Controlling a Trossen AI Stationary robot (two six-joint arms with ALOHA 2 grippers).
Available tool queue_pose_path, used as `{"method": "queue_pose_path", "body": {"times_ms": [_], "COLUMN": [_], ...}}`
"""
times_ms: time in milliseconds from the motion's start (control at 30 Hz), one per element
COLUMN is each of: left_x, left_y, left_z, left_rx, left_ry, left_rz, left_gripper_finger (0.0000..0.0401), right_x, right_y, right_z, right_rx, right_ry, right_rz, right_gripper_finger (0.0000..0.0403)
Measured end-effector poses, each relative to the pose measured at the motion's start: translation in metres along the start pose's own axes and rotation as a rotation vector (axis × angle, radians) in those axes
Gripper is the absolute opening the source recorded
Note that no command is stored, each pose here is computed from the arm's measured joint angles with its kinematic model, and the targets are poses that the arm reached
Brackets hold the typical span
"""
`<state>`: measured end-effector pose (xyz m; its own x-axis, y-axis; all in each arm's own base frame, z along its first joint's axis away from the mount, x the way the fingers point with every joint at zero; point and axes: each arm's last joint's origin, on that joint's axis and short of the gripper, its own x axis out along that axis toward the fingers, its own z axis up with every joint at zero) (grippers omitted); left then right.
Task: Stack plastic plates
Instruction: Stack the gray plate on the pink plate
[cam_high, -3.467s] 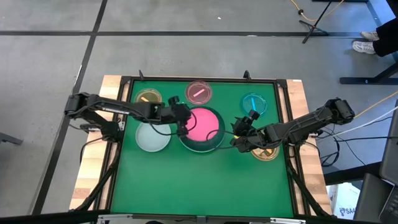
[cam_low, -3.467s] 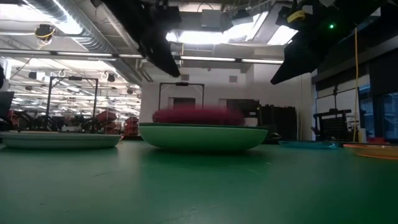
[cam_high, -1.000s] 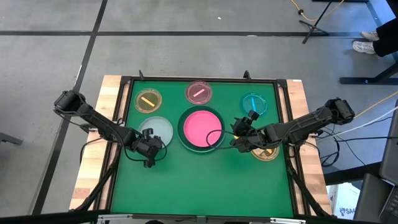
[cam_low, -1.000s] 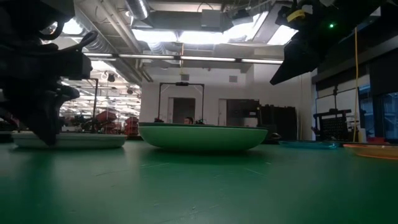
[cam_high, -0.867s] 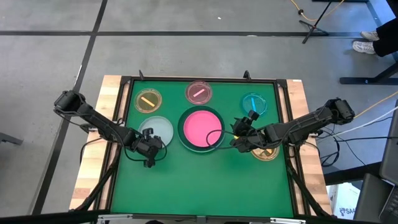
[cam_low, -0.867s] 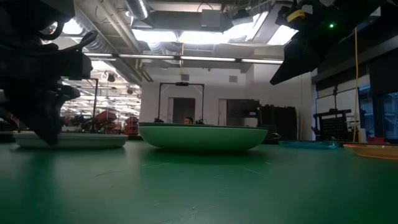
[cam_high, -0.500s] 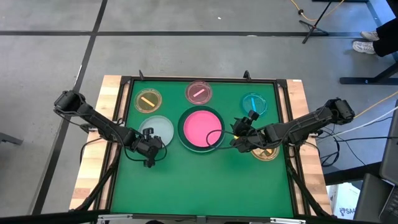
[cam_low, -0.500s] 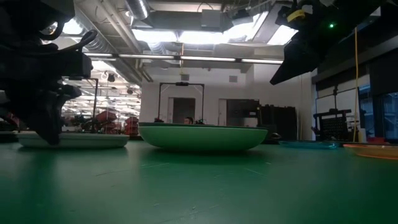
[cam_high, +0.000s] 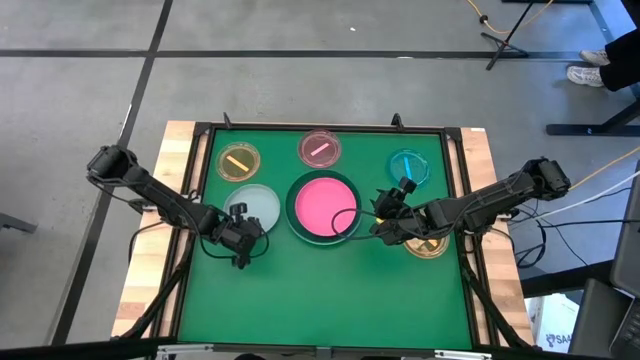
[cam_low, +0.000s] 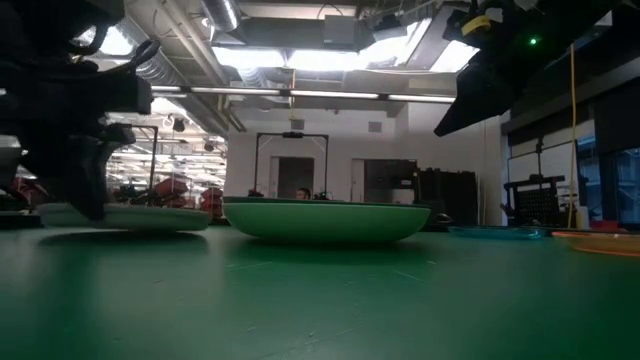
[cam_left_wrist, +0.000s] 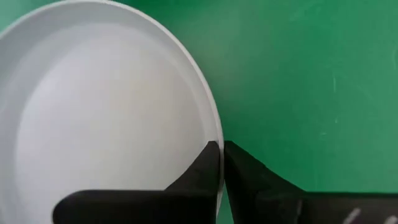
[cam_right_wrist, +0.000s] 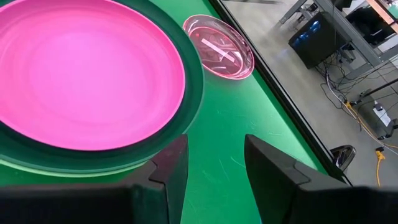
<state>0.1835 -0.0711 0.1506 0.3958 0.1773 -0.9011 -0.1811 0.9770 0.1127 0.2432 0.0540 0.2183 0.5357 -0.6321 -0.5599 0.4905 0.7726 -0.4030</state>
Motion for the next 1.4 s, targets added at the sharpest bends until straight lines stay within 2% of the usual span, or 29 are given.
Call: {"method": "queue_pose_path", "body": {"times_ms": [533, 933, 1200, 1400], "left_x": [-0.014, -0.053, -0.058, -0.055], "left_y": [0.001, 0.017, 0.017, 0.020], "left_z": [0.005, 0.014, 0.036, 0.047], "left_rx": [0.008, -0.032, 0.028, 0.050], "left_ry": [-0.029, -0.300, -0.491, -0.547], "left_rz": [-0.016, -0.032, -0.071, -0.066], "left_gripper_finger": [0.0011, 0.0011, 0.0011, 0.0011], "right_x": [0.000, 0.000, 0.000, 0.000], "right_y": [0.000, 0.000, 0.000, 0.001], "right_z": [0.000, 0.000, 0.000, 0.000], "right_rx": [-0.001, -0.001, -0.009, -0.008], "right_ry": [0.001, 0.001, 0.001, 0.005], "right_rz": [0.000, 0.000, 0.000, 0.016], "right_gripper_finger": [0.0147, 0.0147, 0.0147, 0.0147]}}
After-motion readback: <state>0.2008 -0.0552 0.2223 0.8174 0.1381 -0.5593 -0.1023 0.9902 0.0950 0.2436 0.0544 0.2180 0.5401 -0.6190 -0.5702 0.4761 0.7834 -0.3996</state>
